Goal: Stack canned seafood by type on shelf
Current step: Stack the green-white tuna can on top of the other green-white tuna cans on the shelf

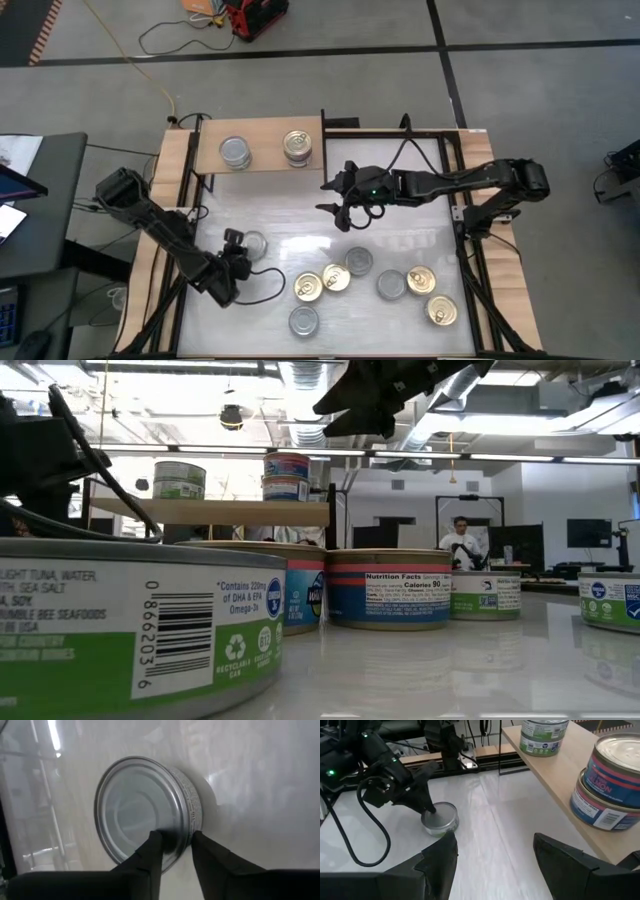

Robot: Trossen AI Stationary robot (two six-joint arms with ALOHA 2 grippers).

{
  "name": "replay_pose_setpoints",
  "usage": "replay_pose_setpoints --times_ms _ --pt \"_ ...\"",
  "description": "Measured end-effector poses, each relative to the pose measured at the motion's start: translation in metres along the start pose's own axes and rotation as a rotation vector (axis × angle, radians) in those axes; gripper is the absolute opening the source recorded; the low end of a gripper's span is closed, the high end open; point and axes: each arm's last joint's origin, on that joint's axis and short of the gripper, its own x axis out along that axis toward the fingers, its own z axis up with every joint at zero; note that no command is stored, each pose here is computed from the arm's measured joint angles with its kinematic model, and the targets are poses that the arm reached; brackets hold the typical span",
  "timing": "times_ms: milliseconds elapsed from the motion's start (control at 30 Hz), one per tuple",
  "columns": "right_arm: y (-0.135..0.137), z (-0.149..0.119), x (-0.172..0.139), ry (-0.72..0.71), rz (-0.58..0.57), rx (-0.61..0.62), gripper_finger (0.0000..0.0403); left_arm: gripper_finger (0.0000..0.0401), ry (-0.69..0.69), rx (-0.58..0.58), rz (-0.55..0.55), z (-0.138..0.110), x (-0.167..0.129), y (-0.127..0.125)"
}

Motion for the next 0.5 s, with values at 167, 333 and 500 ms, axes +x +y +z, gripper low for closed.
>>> replay_pose_setpoints --times_ms 167,333,500 --pt "0.0005 0.0003 -0.0001 -0.004 0.002 0.012 0.0285 0.0037 -0.001 -0.009 -0.005 -0.0021 -0.0023 -0.0034" --pt "0.001 0.0013 -0.0001 -0.014 0.005 0.031 0.0285 0.0005 0.009 -0.042 -0.043 -0.0012 -0.0019 -0.0061" --pt "0.0055 0.0008 -0.0008 -0.013 0.017 0.03 0.0285 0.0001 -0.004 -0.081 -0.075 0.0009 -0.0025 -0.0074"
